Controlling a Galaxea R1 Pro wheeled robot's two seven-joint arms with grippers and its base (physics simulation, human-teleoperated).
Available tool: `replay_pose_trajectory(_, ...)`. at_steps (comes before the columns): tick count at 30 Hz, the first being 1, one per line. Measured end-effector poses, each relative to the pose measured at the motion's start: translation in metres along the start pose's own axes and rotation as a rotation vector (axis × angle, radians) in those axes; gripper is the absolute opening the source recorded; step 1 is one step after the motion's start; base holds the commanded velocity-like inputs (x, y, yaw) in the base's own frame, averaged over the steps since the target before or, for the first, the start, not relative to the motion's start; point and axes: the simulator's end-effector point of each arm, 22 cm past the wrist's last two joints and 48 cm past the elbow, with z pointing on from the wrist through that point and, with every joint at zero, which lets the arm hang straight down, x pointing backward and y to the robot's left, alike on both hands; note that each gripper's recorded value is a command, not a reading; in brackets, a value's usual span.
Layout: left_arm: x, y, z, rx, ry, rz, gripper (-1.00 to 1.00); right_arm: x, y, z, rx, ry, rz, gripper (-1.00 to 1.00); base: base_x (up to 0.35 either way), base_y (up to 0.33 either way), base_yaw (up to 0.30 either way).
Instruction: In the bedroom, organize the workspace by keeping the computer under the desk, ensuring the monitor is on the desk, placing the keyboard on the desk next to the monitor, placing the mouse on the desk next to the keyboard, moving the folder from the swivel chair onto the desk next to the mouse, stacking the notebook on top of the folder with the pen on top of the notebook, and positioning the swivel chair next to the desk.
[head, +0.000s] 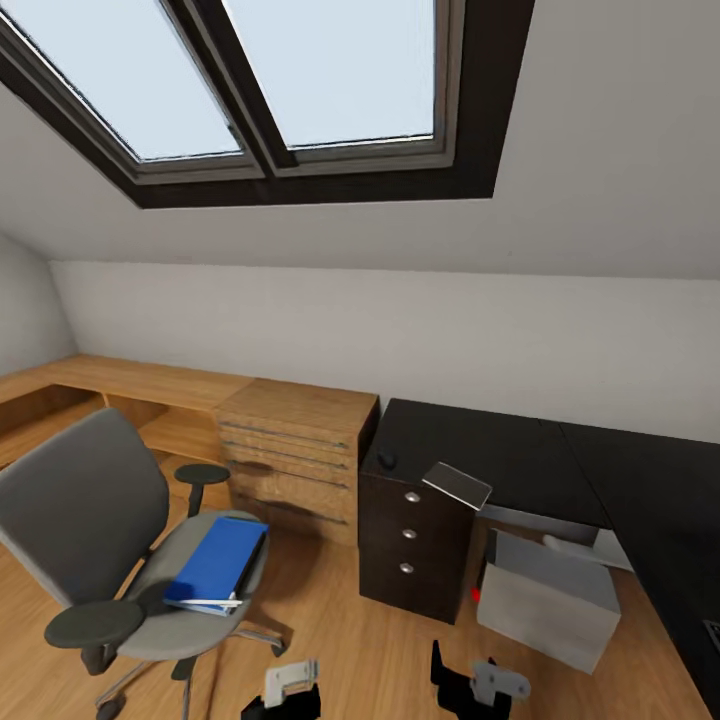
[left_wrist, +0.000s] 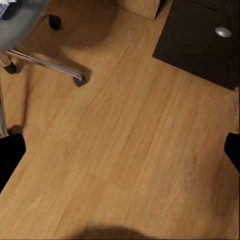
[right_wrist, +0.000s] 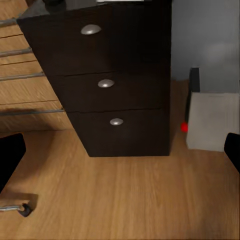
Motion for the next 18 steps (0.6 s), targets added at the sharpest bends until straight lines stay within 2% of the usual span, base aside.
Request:
replay_pose_trajectory(1,-0.011,-0.015,-0.004,0.033,-0.003,0.005,1.00,-0.020,0.003,0.007,0.009,-0.004,-0.001,1.00,0.322,0.000,0.000)
replay_pose_trajectory(3,-0.023,-0.029,-0.010,0.065,-0.003,0.012,1.00,-0.042,0.004,0.013,0.016,-0.005,-0.010,1.00,0.322,0.000,0.000)
replay_pose_trajectory(5,-0.048,-0.050,-0.022,0.109,0.002,0.022,1.00,-0.086,0.006,0.024,0.021,0.006,-0.051,1.00,0.322,0.000,0.000)
replay_pose_trajectory(7,-0.062,-0.057,-0.028,0.126,0.002,0.017,1.00,-0.112,0.007,0.031,0.024,0.007,-0.067,1.00,0.322,0.000,0.000)
replay_pose_trajectory(8,-0.093,-0.064,-0.040,0.150,-0.009,0.002,1.00,-0.150,-0.007,0.047,0.057,0.036,-0.088,1.00,0.322,0.000,0.000)
replay_pose_trajectory(9,-0.112,-0.065,-0.047,0.162,-0.023,-0.016,1.00,-0.183,-0.016,0.061,0.082,0.031,-0.083,1.00,0.322,0.000,0.000)
replay_pose_trajectory(12,-0.146,-0.048,-0.053,0.154,-0.029,-0.068,1.00,-0.210,-0.038,0.081,0.126,0.101,-0.058,1.00,0.322,0.000,0.000)
replay_pose_trajectory(13,-0.156,-0.027,-0.051,0.129,-0.015,-0.107,1.00,-0.216,-0.037,0.091,0.119,0.155,-0.044,1.00,0.322,0.000,0.000)
replay_pose_trajectory(18,-0.140,-0.006,-0.039,0.079,0.032,-0.116,1.00,-0.199,-0.028,0.097,0.104,0.210,-0.068,1.00,0.322,0.000,0.000)
